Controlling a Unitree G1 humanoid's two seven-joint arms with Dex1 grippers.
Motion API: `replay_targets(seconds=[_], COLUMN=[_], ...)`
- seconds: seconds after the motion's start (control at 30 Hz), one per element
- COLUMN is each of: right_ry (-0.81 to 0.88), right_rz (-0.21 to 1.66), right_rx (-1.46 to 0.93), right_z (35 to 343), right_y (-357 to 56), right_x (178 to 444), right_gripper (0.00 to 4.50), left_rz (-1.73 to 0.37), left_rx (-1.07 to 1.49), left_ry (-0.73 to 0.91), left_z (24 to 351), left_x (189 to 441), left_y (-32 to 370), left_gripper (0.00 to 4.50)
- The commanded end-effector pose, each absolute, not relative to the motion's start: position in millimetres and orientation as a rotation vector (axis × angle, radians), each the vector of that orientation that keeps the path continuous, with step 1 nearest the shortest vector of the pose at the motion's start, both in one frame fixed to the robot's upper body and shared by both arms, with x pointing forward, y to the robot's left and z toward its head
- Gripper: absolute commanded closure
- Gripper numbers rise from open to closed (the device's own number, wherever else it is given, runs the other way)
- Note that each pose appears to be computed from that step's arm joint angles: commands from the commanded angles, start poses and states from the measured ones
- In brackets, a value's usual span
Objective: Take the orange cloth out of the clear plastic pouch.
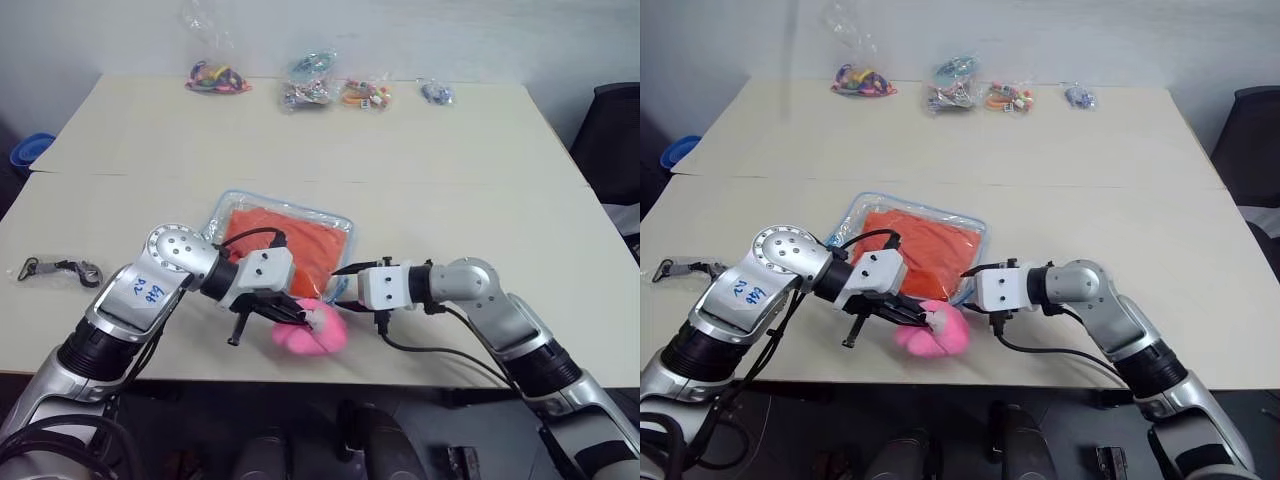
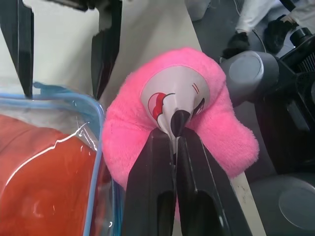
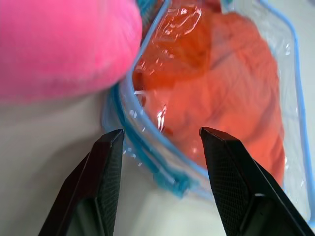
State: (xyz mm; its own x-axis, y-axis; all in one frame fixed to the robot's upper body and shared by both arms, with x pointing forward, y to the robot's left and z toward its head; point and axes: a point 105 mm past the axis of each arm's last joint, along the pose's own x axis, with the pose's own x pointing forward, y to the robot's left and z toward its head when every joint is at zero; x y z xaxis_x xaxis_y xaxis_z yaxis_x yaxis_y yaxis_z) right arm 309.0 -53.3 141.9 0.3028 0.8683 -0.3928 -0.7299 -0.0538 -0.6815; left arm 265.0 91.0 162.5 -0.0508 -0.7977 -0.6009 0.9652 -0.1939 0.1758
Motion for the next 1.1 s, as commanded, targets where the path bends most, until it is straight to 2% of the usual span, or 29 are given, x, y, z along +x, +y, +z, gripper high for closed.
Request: replay_targets(seconds=[0.03, 0.1, 0.13, 0.17, 0.33, 0.37, 0.67, 0.9, 1.1], right_ry=[-0.254, -0.254, -0.251, -0.249, -0.246, -0.245, -0.252, -0.23, -0.217], right_rz=[1.304, 1.315, 1.329, 1.341, 1.348, 1.348, 1.313, 1.298, 1.269], right_rx=[-0.968, -0.965, -0.962, -0.963, -0.969, -0.971, -1.122, -1.235, -1.276], right_z=[155, 154, 153, 152, 152, 152, 158, 161, 171], right_y=[-47, -46, -46, -47, -52, -54, -94, -140, -170], right_x=[310, 309, 308, 306, 306, 307, 312, 312, 314], right_gripper=[1.97, 1.97, 2.35, 2.54, 4.3, 4.45, 4.45, 4.45, 4.45], left_rz=[-1.644, -1.642, -1.639, -1.636, -1.611, -1.605, -1.425, -1.229, -0.951], left_rx=[0.702, 0.701, 0.7, 0.699, 0.693, 0.692, 0.542, 0.372, 0.265], left_ry=[0.28, 0.281, 0.282, 0.284, 0.294, 0.295, 0.328, 0.348, 0.384], left_z=[168, 167, 166, 166, 162, 161, 172, 198, 206], left_x=[261, 260, 260, 260, 262, 262, 266, 266, 278], left_y=[87, 87, 88, 89, 95, 96, 134, 184, 254], left_gripper=[4.49, 4.49, 4.5, 4.5, 4.5, 4.5, 4.5, 4.5, 4.5])
